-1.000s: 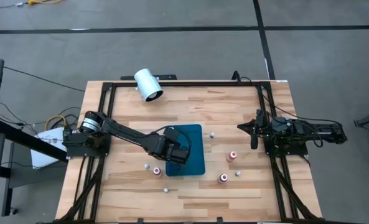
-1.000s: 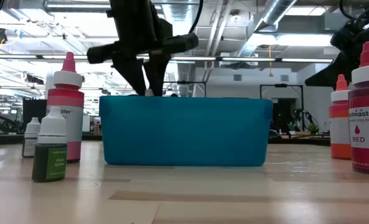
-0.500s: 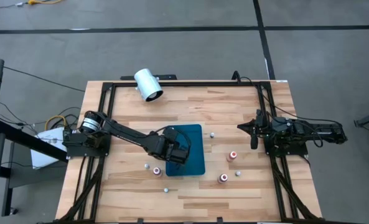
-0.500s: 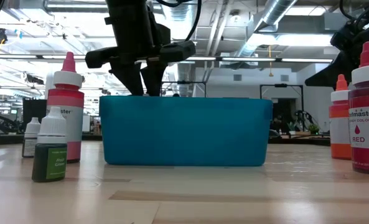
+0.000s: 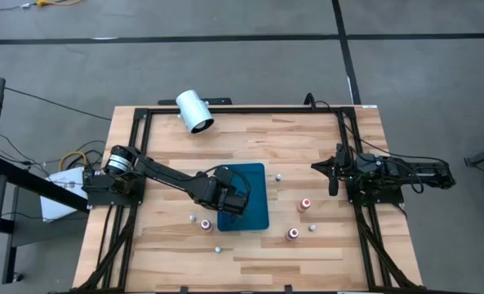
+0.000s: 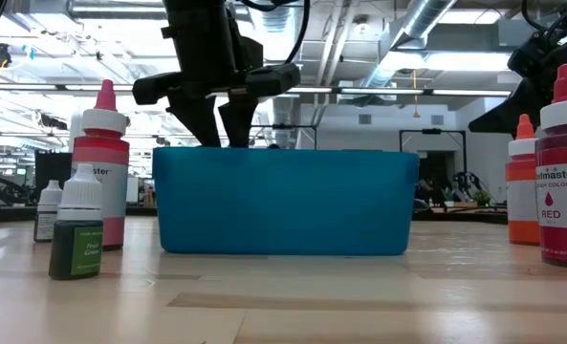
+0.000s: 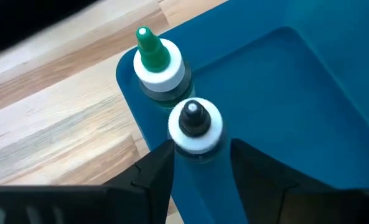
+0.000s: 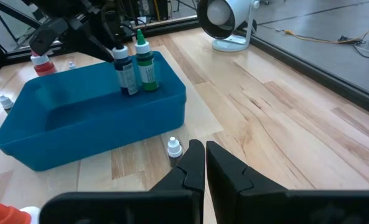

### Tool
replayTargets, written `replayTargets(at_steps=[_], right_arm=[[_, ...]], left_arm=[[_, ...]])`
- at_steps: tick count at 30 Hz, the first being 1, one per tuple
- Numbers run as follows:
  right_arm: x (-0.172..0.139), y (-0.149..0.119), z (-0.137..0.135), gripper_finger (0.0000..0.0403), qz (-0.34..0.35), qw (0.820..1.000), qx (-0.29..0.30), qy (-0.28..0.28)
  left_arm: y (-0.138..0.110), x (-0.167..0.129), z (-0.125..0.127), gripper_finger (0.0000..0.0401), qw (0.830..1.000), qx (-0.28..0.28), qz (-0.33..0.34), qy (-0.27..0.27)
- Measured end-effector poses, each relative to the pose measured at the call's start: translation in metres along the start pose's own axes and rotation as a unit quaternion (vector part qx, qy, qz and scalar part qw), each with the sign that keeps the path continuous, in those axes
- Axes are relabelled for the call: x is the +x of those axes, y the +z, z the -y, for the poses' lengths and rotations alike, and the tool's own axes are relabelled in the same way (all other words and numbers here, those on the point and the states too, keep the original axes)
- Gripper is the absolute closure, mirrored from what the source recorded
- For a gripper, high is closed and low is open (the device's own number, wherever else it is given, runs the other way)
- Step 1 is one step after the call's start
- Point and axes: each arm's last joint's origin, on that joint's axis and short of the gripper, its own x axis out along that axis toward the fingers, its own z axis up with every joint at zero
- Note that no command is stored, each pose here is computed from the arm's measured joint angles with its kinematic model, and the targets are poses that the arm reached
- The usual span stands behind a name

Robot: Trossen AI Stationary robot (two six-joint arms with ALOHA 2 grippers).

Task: Pick & Place food coloring
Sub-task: Put the large black food coloring bottle into the blue bin, then put the large orange food coloring bottle into the blue bin

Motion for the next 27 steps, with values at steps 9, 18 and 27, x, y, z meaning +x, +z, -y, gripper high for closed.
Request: replayTargets(at_steps=[9, 18, 27], right_arm=[[0.0, 0.0, 0.0, 0.0396, 0.0, 1.0, 0.0, 0.0], [0.0, 0.001, 0.0, 0.0396, 0.007, 1.0, 0.002, 0.002], [0.0, 0.006, -0.001, 0.0396, 0.03, 1.0, 0.008, 0.005]], left_arm=[[0.0, 0.0, 0.0, 0.0234, 1.0, -0.019, 0.001, 0.0], [0.005, -0.01, -0.001, 0.0234, 1.0, -0.023, -0.016, 0.007], [0.019, -0.044, 0.0, 0.0234, 1.0, -0.021, -0.015, 0.016]])
